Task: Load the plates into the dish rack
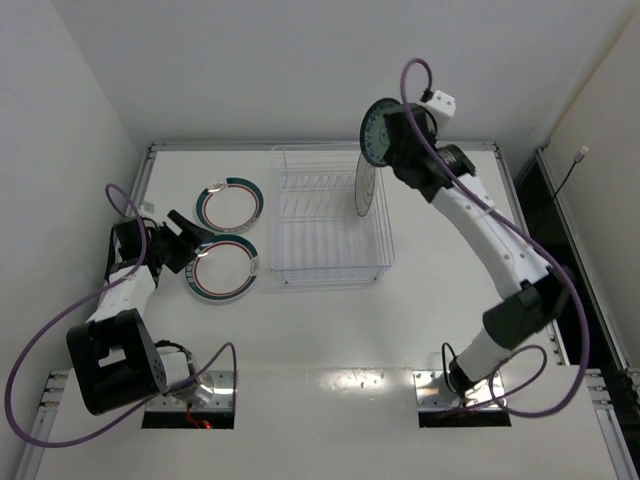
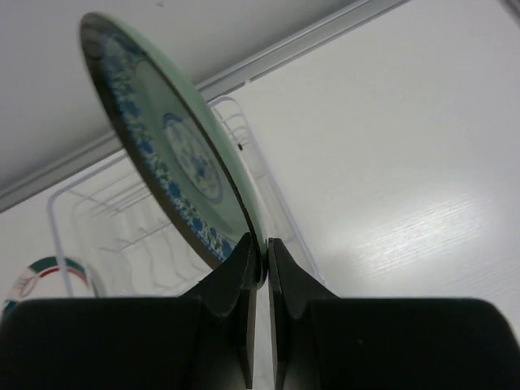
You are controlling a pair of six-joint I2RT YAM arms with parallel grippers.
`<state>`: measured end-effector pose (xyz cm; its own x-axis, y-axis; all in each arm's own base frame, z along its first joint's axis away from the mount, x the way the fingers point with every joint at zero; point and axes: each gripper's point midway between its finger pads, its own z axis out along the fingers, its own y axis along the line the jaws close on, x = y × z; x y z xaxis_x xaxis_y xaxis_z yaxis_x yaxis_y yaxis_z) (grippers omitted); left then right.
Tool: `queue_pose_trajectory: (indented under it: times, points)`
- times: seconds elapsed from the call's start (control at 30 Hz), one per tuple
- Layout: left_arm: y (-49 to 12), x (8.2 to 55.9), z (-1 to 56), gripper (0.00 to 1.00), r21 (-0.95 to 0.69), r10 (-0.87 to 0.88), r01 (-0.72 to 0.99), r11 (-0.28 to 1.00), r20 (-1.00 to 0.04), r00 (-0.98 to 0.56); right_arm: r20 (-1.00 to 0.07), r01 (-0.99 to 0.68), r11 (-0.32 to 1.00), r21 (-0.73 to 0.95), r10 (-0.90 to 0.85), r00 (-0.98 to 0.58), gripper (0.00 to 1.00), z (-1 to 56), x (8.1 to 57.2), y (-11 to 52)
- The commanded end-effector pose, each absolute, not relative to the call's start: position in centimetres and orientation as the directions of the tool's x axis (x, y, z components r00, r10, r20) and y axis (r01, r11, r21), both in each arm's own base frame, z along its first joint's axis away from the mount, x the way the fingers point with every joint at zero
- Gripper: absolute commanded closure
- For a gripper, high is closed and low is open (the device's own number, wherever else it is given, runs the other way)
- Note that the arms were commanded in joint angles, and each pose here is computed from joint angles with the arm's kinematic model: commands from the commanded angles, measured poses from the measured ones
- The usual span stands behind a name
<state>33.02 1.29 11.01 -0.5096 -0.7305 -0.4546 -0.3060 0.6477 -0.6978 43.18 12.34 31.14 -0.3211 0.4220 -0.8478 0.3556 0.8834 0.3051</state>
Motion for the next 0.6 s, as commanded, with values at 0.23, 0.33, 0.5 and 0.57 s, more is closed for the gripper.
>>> queue_pose_trajectory:
  times: [0.23,0.33,0.5,0.57]
  points:
    - [1.4,33.5,11.3,0.22,-0.714,-0.731,-0.279,0.642,-0.459,-0.506,-0.961,0.585,0.810,-0.039,0.130,-0.243,1.00,32.7,45.1,14.1]
    - [1.4,33.5,11.3,0.22,-0.714,-0.731,-0.279,0.642,-0.459,-0.506,-0.966,0.590,0.805,-0.060,0.101,-0.237,1.00,32.6,44.9,14.9]
    - [1.2,33.4,11.1,0.22,-0.719,-0.731,-0.278,0.637,-0.449,-0.515,-0.958,0.558,0.818,-0.137,0.035,-0.286,1.00,29.5,45.2,16.6]
    - [1.2,33.4,11.1,0.22,-0.719,-0.731,-0.278,0.637,-0.449,-0.515,-0.951,0.543,0.822,-0.170,0.008,-0.310,1.00,27.9,45.6,17.5]
